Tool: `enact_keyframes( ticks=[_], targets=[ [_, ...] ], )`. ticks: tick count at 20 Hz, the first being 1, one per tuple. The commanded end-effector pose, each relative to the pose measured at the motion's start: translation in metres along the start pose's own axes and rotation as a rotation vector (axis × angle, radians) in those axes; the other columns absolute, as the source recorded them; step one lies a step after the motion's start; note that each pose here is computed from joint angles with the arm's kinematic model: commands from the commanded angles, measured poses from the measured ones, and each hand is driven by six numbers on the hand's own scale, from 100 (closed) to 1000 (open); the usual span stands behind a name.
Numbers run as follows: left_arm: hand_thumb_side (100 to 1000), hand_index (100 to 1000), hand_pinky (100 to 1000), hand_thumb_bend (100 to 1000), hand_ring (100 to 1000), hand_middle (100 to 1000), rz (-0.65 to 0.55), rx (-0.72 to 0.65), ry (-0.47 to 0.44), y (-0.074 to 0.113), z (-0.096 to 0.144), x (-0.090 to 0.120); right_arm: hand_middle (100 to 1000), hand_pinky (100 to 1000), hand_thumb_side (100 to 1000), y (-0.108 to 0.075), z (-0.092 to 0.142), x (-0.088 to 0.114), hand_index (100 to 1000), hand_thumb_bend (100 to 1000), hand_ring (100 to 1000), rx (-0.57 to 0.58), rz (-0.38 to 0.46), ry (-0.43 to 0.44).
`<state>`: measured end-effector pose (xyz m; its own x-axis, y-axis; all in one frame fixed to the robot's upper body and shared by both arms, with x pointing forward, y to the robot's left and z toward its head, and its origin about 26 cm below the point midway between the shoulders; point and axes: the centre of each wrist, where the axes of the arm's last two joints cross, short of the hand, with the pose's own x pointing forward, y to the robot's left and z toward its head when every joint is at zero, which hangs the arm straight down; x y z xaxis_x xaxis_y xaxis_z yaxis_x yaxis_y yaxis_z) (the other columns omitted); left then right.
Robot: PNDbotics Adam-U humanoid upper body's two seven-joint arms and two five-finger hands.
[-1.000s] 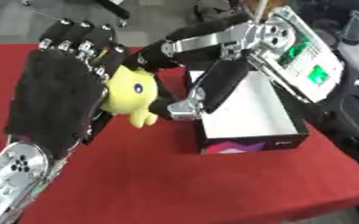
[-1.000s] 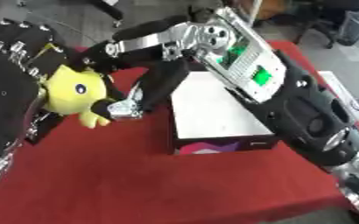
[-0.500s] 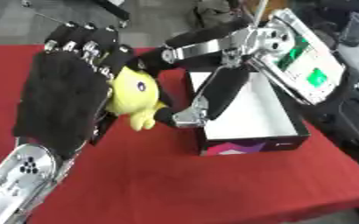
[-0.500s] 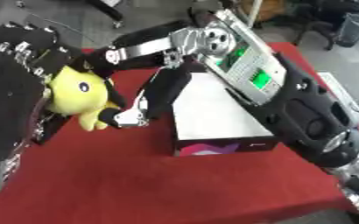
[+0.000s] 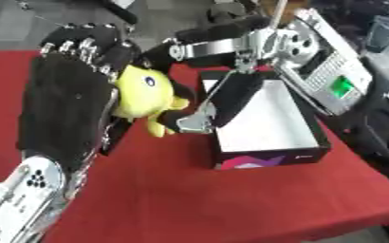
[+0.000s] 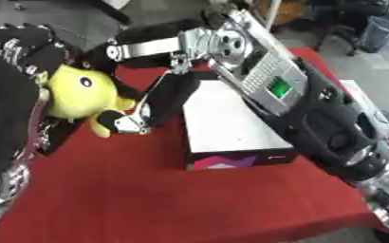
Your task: Pick up the objects with one hand, pass them to the other hand, and then place them into the box on the other side of the table.
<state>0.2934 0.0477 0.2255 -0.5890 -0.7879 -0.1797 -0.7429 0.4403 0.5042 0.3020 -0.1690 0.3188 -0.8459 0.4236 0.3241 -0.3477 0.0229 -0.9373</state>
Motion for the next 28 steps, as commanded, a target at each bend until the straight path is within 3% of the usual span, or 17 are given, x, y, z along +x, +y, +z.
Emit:
enact_keyframes(
  ticks=[1,4,8,10,13,14,19,24,26,28],
  targets=[
    [100,532,501,109,442,363,0.11,0.086,-0.023,0.0111,-0.0132,0.0279,644,996,185,0.0003,-0.0049,0.0065,979,100,1000,-0.008,0.046,-0.003],
    [100,533,496,100,437,357,0.137,0.098,-0.005,0.0106,-0.0135,0.0307,584,979,103,0.0011,-0.0053,0.0062,928,100,1000,-0.009,0.074,0.002],
    [100,536,494,100,434,353,0.168,0.111,0.01,0.0095,-0.0138,0.0333,469,923,100,0.0018,-0.0058,0.005,842,141,1000,-0.006,0.115,0.011],
    [100,537,493,100,433,353,0.181,0.117,0.016,0.0089,-0.0137,0.0343,401,856,100,0.002,-0.006,0.0044,782,192,916,-0.013,0.129,0.01],
    [100,537,492,100,432,351,0.198,0.122,0.023,0.008,-0.0135,0.0357,324,801,100,0.0027,-0.0066,0.0034,716,170,842,-0.032,0.133,0.0],
    [100,537,492,100,432,351,0.203,0.124,0.025,0.0079,-0.0135,0.0361,305,790,100,0.0029,-0.0069,0.002,703,100,821,-0.045,0.121,-0.001],
    [100,548,496,100,440,363,0.207,0.117,0.027,0.0061,-0.0126,0.0368,297,772,100,0.0037,-0.0081,-0.0026,702,100,779,-0.12,-0.01,-0.026],
    [100,555,504,100,448,372,0.206,0.105,0.022,0.0057,-0.0123,0.0374,276,754,184,0.0033,-0.0069,-0.0006,666,100,763,-0.187,-0.111,-0.039],
    [100,567,540,188,465,388,0.202,0.09,0.015,0.0048,-0.0115,0.0375,267,752,194,0.004,-0.0069,-0.0008,651,100,760,-0.196,-0.133,-0.04],
    [100,606,581,393,500,429,0.188,0.076,-0.002,0.0041,-0.0107,0.0368,258,754,197,0.0039,-0.0065,-0.0003,635,100,759,-0.193,-0.144,-0.046]
  ],
)
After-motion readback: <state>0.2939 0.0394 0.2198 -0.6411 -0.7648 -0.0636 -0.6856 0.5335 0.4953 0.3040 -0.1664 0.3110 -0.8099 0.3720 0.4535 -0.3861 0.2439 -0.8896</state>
